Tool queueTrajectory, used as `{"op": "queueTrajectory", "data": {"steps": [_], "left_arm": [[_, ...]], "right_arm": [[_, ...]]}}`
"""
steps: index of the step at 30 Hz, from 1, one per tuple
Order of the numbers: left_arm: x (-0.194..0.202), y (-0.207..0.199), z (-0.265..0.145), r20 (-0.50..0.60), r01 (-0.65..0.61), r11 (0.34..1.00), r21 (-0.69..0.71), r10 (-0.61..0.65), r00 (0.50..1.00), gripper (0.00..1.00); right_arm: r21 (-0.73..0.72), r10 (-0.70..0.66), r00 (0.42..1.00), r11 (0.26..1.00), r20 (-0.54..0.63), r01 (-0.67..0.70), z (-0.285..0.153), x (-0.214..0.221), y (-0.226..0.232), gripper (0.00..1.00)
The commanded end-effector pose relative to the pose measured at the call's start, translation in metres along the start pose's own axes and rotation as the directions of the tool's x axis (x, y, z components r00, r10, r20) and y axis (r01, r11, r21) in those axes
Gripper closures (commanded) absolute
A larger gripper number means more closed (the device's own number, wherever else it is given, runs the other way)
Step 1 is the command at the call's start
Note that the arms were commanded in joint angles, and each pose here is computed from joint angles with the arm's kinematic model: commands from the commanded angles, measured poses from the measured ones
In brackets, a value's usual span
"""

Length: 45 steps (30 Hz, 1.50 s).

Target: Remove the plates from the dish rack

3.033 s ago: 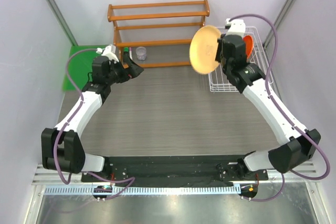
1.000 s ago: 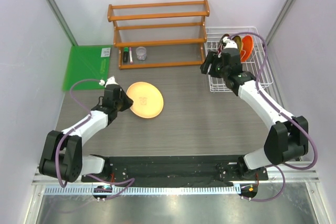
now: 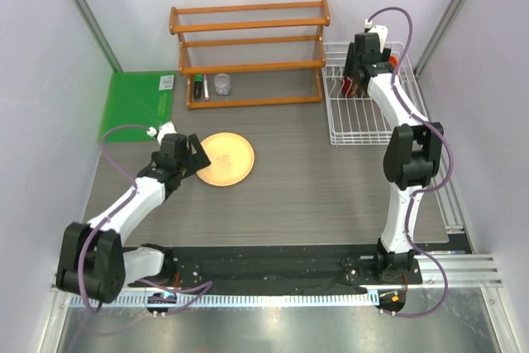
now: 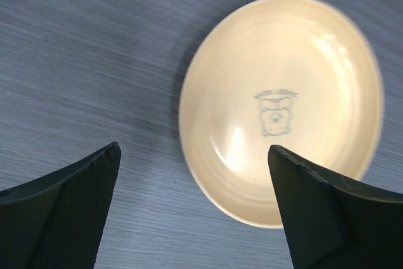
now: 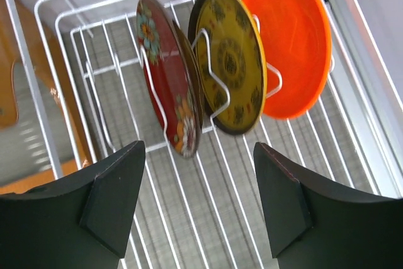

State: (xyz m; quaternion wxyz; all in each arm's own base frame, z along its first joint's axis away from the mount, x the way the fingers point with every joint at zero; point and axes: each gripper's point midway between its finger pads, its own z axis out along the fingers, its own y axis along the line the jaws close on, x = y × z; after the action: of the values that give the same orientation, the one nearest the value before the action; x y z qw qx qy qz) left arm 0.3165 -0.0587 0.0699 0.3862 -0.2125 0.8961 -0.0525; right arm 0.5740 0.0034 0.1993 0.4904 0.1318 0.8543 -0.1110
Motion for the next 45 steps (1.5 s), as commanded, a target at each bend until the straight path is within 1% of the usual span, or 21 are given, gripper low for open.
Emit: {"op": "queueTrajectory", "data": {"steps": [1,2,3,7,8,10,11,12,14,15,19,20,25,29,30,31,38,42,43,44,45], "left_arm": [[-0.042,-0.040,-0.039,0.105,-0.010,0.979,0.205,-0.012,0.994,0.01],[-0.049,-0.049,-0.046,0.129,-0.019,0.968,0.249,-0.014,0.992,0.01],[-0.056,-0.058,-0.056,0.147,-0.024,0.954,0.297,-0.021,0.989,0.00],[-0.063,-0.093,-0.080,0.146,-0.056,0.875,0.480,-0.017,0.989,0.01],[-0.066,-0.098,-0.084,0.149,-0.059,0.865,0.498,-0.018,0.989,0.00],[-0.066,-0.103,-0.087,0.139,-0.058,0.852,0.520,-0.017,0.990,0.01],[-0.067,-0.106,-0.088,0.135,-0.060,0.845,0.531,-0.014,0.991,0.01],[-0.067,-0.107,-0.089,0.136,-0.061,0.843,0.535,-0.014,0.991,0.01],[-0.066,-0.106,-0.088,0.138,-0.061,0.845,0.532,-0.016,0.990,0.00],[-0.066,-0.105,-0.086,0.136,-0.060,0.848,0.527,-0.015,0.991,0.00],[-0.062,-0.103,-0.082,0.130,-0.063,0.851,0.521,-0.006,0.992,0.00],[-0.062,-0.103,-0.081,0.129,-0.063,0.852,0.520,-0.006,0.992,0.01],[-0.057,-0.100,-0.075,0.118,-0.061,0.860,0.506,0.001,0.993,0.00],[-0.056,-0.097,-0.071,0.119,-0.060,0.868,0.493,0.001,0.993,0.01],[-0.056,-0.097,-0.071,0.121,-0.060,0.868,0.492,0.000,0.993,0.01],[-0.056,-0.097,-0.070,0.122,-0.059,0.871,0.488,-0.001,0.993,0.01],[-0.058,-0.098,-0.070,0.127,-0.065,0.871,0.488,0.003,0.992,0.00],[-0.059,-0.103,-0.069,0.127,-0.069,0.861,0.503,0.006,0.992,0.01],[-0.062,-0.106,-0.070,0.132,-0.068,0.854,0.515,0.000,0.991,0.00],[-0.061,-0.108,-0.068,0.124,-0.064,0.852,0.520,-0.001,0.992,0.01],[-0.059,-0.110,-0.067,0.113,-0.061,0.846,0.530,0.001,0.994,0.01]], "right_arm": [[0.049,-0.043,0.998,0.998,0.046,0.041,0.015,-0.023,-0.005,0.25],[0.053,-0.039,0.997,0.998,0.061,0.036,0.016,-0.031,-0.004,0.25],[0.056,-0.054,0.998,0.997,0.045,0.052,0.026,-0.023,-0.004,0.26],[0.055,-0.065,0.997,0.996,0.033,0.063,0.045,-0.019,0.000,0.30],[0.050,-0.061,0.997,0.997,0.042,0.059,0.047,-0.023,0.003,0.32],[0.052,-0.079,0.996,0.996,0.030,0.078,0.057,-0.015,0.006,0.38],[0.061,-0.078,0.996,0.995,0.042,0.075,0.058,-0.021,0.005,0.41],[0.065,-0.091,0.995,0.994,0.042,0.088,0.061,-0.021,0.005,0.48],[0.070,-0.103,0.994,0.993,0.045,0.100,0.066,-0.021,0.006,0.54],[0.077,-0.108,0.993,0.992,0.045,0.104,0.068,-0.021,0.005,0.60],[0.095,-0.131,0.990,0.987,0.049,0.126,0.070,-0.024,0.003,0.97],[0.099,-0.155,0.987,0.984,0.050,0.150,0.069,-0.026,0.001,0.99],[0.147,-0.182,0.981,0.974,0.060,0.172,0.060,-0.035,-0.009,0.99],[0.208,-0.189,0.971,0.965,0.146,0.156,0.033,-0.064,-0.011,0.99],[0.221,-0.189,0.964,0.964,0.185,0.147,0.016,-0.081,-0.015,0.99],[0.237,-0.197,0.962,0.960,0.190,0.150,0.011,-0.081,-0.015,0.99],[0.327,-0.203,0.933,0.940,0.297,0.100,-0.068,-0.129,-0.034,0.99],[0.281,-0.152,0.933,0.958,0.325,0.058,-0.107,-0.132,-0.038,0.99],[0.273,-0.158,0.941,0.959,0.299,0.074,-0.107,-0.117,-0.038,0.99],[0.246,-0.099,0.936,0.969,0.337,0.014,-0.129,-0.125,-0.044,0.99],[0.201,-0.082,0.938,0.979,0.336,0.013,-0.134,-0.120,-0.040,0.99]]}}
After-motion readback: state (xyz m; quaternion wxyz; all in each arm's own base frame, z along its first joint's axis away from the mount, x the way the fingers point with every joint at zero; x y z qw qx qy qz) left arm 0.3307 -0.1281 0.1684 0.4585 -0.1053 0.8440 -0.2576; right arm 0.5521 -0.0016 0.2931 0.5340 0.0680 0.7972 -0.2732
